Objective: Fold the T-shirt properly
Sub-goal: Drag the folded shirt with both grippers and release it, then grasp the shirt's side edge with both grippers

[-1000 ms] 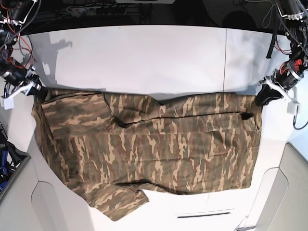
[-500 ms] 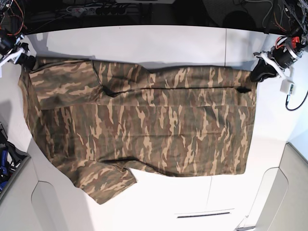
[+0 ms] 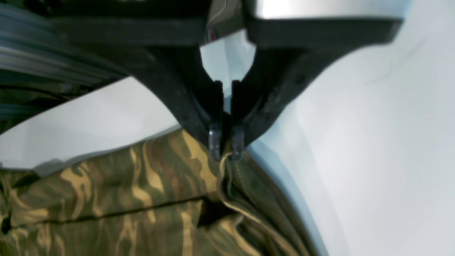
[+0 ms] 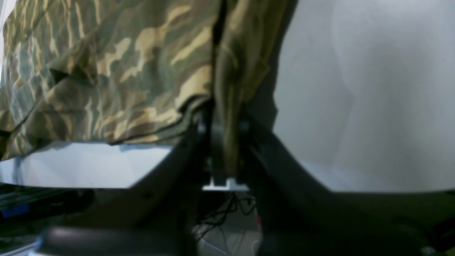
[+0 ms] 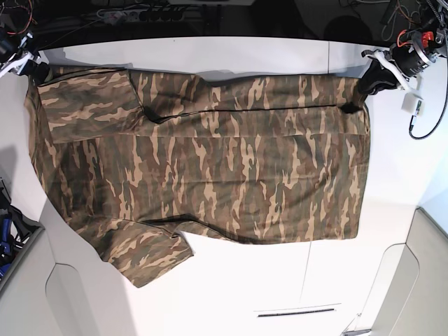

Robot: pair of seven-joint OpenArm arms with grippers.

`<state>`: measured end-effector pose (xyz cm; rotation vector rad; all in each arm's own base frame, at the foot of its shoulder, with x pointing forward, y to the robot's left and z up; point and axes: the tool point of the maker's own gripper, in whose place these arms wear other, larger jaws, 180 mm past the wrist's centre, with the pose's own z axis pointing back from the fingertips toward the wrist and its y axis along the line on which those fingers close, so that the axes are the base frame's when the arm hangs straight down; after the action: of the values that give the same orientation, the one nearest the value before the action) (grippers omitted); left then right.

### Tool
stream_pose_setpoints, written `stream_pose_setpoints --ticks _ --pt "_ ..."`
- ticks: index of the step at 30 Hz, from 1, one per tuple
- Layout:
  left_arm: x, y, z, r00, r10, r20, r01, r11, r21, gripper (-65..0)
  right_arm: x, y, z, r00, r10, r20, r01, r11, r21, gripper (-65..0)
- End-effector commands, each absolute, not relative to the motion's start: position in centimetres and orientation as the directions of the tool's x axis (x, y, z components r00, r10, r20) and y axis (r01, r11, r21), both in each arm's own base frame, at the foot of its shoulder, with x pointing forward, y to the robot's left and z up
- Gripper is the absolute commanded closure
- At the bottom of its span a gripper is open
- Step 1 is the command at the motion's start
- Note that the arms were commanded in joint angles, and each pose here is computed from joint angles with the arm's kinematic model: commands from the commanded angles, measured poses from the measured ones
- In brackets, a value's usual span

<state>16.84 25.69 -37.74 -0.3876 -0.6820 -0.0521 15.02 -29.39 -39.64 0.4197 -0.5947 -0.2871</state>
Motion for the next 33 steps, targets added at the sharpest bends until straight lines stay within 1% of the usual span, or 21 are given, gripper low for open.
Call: stream_pose_setpoints --ticks 1,7,8,10,11,12,13,14,15,16,18,22,25,28,30,33 --pt "17.5 25.8 -36.7 0.755 0.067 0.652 0.199 0.924 -0.325 0.0 15.7 -30.0 -38.5 0.777 -0.364 0.514 0.117 0.885 0.451 0.0" --pt "17.5 25.8 -36.7 0.756 0.064 0.651 0.199 0.925 -0.323 0.0 15.6 -30.2 -38.7 0.779 -0.357 0.515 0.120 0.891 0.437 0.0" --pt "17.5 25.8 -36.7 0.756 0.065 0.651 0.199 0.925 -0.323 0.0 15.7 -30.2 -38.6 0.778 -0.357 0.517 0.119 0.891 0.437 -2.0" --pt "17.4 25.8 -36.8 0.756 0.064 0.651 0.199 0.925 -0.323 0.0 15.6 -30.2 -38.7 0.780 -0.355 0.515 0.121 0.893 0.433 -16.0" --pt "17.4 25.8 -36.8 0.756 0.064 0.651 0.199 0.925 -0.323 0.0 15.6 -30.3 -38.8 0.782 -0.352 0.514 0.122 0.896 0.428 -21.8" --pt "17.4 25.8 -36.8 0.757 0.064 0.650 0.199 0.925 -0.323 -6.2 15.6 -30.4 -38.8 0.781 -0.350 0.516 0.124 0.898 0.422 -25.9" --pt "17.4 25.8 -36.8 0.757 0.064 0.650 0.199 0.925 -0.322 -13.2 15.7 -30.6 -38.7 0.776 -0.352 0.524 0.127 0.900 0.416 -28.0" --pt "17.4 25.8 -36.8 0.759 0.063 0.648 0.199 0.925 -0.323 -19.9 15.7 -31.0 -38.6 0.767 -0.356 0.534 0.135 0.903 0.408 -28.3" --pt "17.1 25.7 -37.0 0.771 0.059 0.634 0.199 0.923 -0.329 -24.6 15.9 -31.5 -38.4 0.755 -0.362 0.548 0.143 0.905 0.400 -28.2" --pt "16.9 25.7 -37.1 0.784 0.056 0.618 0.197 0.922 -0.333 -25.6 16.1 -32.1 -38.0 0.736 -0.370 0.567 0.153 0.907 0.394 -28.2" --pt "16.7 26.1 -36.9 0.793 0.068 0.605 0.184 0.921 -0.345 -25.6 16.8 -33.4 -36.9 0.696 -0.387 0.604 0.173 0.908 0.383 -28.2" --pt "17.5 28.8 -34.7 0.742 0.130 0.658 0.127 0.936 -0.328 -25.6 18.4 -36.5 -34.1 0.602 -0.408 0.686 0.208 0.910 0.359 -28.2" --pt "18.1 31.2 -32.4 0.676 0.187 0.713 0.078 0.944 -0.321 -25.6 20.0 -38.0 -32.0 0.556 -0.386 0.736 0.199 0.922 0.333 -28.2" --pt "19.3 32.9 -29.9 0.583 0.232 0.779 0.054 0.945 -0.323 -25.6 22.1 -39.2 -30.1 0.505 -0.349 0.790 0.185 0.937 0.296 -28.2" --pt "20.1 33.4 -28.7 0.528 0.246 0.813 0.052 0.946 -0.320 -25.6 23.4 -39.9 -28.8 0.466 -0.326 0.822 0.187 0.945 0.269 -28.2" --pt "21.3 33.5 -27.8 0.491 0.244 0.836 0.063 0.948 -0.313 -25.6 25.3 -40.4 -27.1 0.414 -0.305 0.858 0.177 0.951 0.252 -28.2"
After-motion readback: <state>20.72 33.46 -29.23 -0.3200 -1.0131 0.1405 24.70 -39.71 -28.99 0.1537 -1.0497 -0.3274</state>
